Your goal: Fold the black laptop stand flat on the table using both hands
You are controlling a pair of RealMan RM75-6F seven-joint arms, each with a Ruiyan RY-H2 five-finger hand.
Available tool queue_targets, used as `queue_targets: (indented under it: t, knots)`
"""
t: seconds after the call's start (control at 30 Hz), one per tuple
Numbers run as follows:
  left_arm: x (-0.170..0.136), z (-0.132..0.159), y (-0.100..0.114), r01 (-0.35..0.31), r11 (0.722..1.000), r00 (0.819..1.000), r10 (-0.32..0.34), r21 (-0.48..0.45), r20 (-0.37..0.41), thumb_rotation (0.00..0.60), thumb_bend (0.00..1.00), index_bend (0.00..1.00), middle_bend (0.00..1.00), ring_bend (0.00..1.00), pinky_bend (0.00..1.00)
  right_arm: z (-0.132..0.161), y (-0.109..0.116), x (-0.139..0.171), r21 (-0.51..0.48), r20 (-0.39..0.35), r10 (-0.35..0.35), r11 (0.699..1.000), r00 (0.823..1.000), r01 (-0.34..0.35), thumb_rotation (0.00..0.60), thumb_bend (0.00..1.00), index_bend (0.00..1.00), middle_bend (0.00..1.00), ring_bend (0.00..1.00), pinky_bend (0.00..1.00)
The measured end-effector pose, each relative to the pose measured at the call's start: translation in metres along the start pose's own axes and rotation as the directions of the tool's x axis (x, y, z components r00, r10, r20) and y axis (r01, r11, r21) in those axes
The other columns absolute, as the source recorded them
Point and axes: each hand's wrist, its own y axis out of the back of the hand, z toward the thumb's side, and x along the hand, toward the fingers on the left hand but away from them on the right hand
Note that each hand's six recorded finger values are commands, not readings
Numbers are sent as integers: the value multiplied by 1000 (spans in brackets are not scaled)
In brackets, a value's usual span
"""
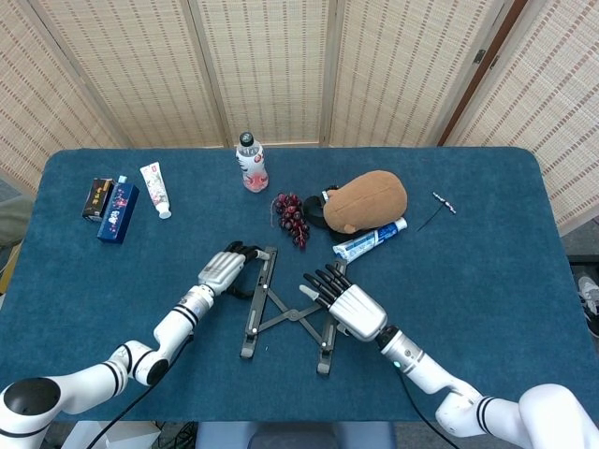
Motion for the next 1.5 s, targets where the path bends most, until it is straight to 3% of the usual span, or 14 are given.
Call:
queue_targets:
  t: [0.43, 0.9, 1.5]
  knots:
    - [1, -2, 0, -1, 1000, 1000, 1, -17, -12, 600, 222, 192, 166, 152, 0, 5, -7, -7, 25, -20, -2, 1000, 1000, 2, 600, 0, 0, 0, 0, 0]
    - [2, 1, -6, 15, 999, 1000, -15, -35, -14, 600, 222, 192, 166, 152, 0, 18, -4, -20, 42, -41, -86, 995, 995, 88, 600, 0, 0, 0, 0, 0]
    - [-3, 13, -14, 57, 998, 998, -57, -37, 20, 600, 222, 192, 164, 152, 0, 31, -5, -44, 38, -50, -136, 990, 989, 138, 600, 0, 0, 0, 0, 0]
